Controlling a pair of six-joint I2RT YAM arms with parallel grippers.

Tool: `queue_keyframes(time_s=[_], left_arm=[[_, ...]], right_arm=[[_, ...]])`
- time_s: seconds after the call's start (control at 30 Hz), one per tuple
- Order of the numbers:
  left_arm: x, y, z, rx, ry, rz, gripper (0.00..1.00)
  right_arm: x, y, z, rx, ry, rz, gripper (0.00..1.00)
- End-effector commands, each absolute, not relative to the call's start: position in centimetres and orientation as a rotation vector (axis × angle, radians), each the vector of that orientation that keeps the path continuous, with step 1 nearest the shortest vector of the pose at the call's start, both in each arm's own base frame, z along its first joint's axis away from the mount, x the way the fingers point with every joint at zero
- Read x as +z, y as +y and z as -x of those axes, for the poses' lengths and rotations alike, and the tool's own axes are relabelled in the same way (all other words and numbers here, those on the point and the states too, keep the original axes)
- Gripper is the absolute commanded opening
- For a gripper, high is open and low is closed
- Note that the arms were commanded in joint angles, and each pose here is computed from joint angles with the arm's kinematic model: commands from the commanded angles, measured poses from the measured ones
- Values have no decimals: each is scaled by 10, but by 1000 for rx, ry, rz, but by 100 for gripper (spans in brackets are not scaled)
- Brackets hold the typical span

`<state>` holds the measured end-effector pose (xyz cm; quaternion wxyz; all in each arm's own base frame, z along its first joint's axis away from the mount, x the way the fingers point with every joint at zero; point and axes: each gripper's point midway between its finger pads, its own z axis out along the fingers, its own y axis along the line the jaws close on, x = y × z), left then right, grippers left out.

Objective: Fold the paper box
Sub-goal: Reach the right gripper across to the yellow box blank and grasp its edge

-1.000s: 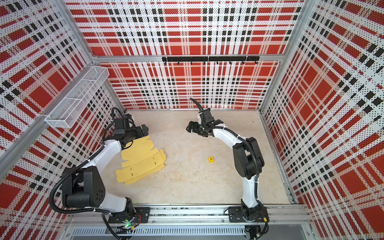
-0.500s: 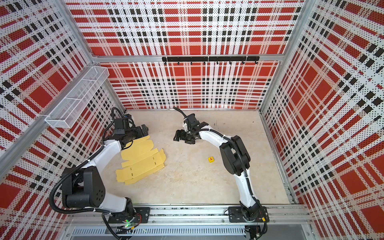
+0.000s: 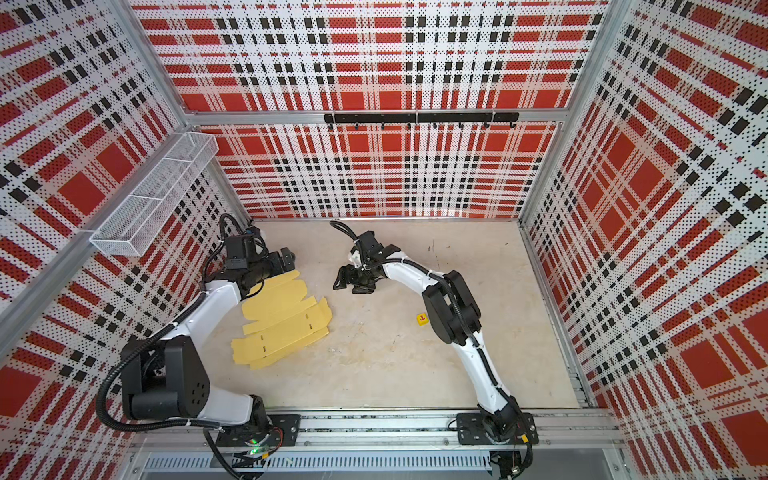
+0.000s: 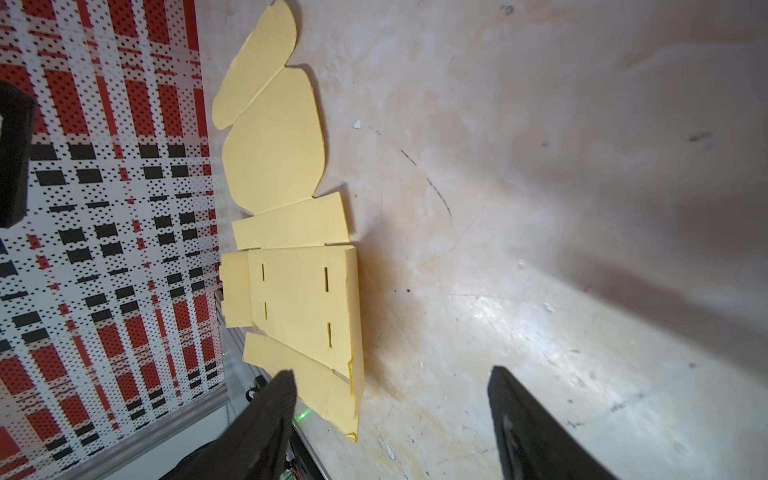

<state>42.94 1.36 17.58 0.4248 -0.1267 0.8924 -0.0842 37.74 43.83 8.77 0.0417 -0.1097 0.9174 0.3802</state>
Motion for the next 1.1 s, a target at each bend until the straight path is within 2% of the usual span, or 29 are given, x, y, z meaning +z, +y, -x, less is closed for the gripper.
queue_keyframes(time_s=[0.0,0.17,0.47,1.07], left_arm=[[187,23,-428,-198,2190,348,99],[187,24,-429,-197,2188,352,99],[189,23,-430,-214,2182,355,99],[190,21,-429,-225,2176,348,100]], right_arm=[[92,459,-366,1235,2819,428,71],[77,470,-358,1290,2859,446,62],[60,483,-342,1293,2913,504,55],[43,488,-336,1343,2975,473,30]])
